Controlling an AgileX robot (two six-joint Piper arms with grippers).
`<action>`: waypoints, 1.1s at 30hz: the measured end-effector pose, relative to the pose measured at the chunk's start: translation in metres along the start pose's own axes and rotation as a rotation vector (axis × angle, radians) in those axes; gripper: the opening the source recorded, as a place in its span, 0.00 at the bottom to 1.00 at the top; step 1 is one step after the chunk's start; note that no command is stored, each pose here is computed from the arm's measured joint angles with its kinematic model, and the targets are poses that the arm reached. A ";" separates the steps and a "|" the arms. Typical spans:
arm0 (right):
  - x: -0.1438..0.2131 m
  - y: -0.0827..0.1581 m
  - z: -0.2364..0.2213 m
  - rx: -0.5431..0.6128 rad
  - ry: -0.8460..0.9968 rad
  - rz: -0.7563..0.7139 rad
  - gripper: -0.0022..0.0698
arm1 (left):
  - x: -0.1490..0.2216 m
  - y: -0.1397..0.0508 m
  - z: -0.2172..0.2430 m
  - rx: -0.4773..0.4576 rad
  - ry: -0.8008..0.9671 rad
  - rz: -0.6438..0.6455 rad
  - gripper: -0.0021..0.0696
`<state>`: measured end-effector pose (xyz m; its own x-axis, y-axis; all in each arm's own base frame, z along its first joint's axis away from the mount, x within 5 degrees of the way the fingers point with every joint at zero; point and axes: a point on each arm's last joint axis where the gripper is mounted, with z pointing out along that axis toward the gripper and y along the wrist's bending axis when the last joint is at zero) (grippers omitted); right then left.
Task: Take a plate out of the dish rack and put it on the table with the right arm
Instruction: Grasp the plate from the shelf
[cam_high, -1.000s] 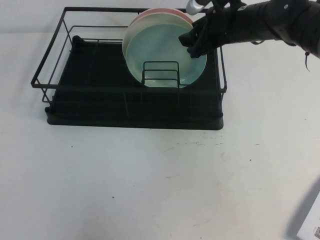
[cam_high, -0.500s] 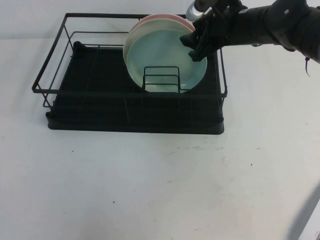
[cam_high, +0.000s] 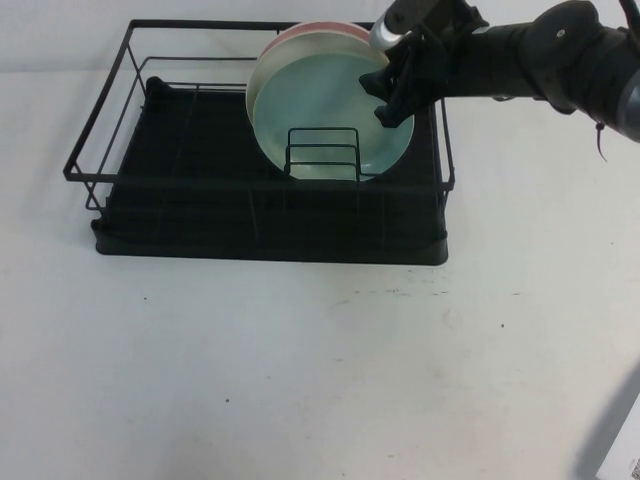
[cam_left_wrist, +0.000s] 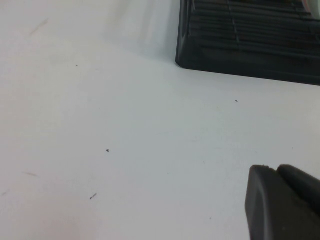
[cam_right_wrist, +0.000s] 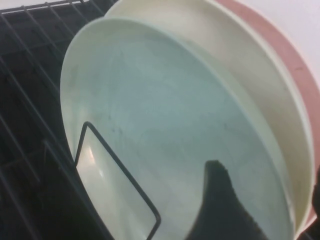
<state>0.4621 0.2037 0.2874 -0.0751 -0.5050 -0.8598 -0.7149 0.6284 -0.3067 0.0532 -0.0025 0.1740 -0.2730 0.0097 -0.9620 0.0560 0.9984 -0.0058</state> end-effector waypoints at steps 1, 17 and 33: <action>0.001 0.000 0.001 -0.001 0.001 -0.002 0.52 | 0.000 0.000 0.000 0.000 0.000 0.000 0.02; 0.016 -0.001 0.015 0.031 0.024 -0.022 0.52 | 0.000 0.000 0.000 0.000 0.000 0.000 0.02; 0.022 0.003 0.021 0.000 0.032 -0.038 0.51 | 0.000 0.000 0.000 0.000 0.000 0.000 0.02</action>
<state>0.4723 0.2067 0.2589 -0.0706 -0.5471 -0.8341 -0.7175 0.6088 -0.3386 0.0532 -0.0025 0.1740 -0.2730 0.0097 -0.9620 0.0560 0.9984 -0.0058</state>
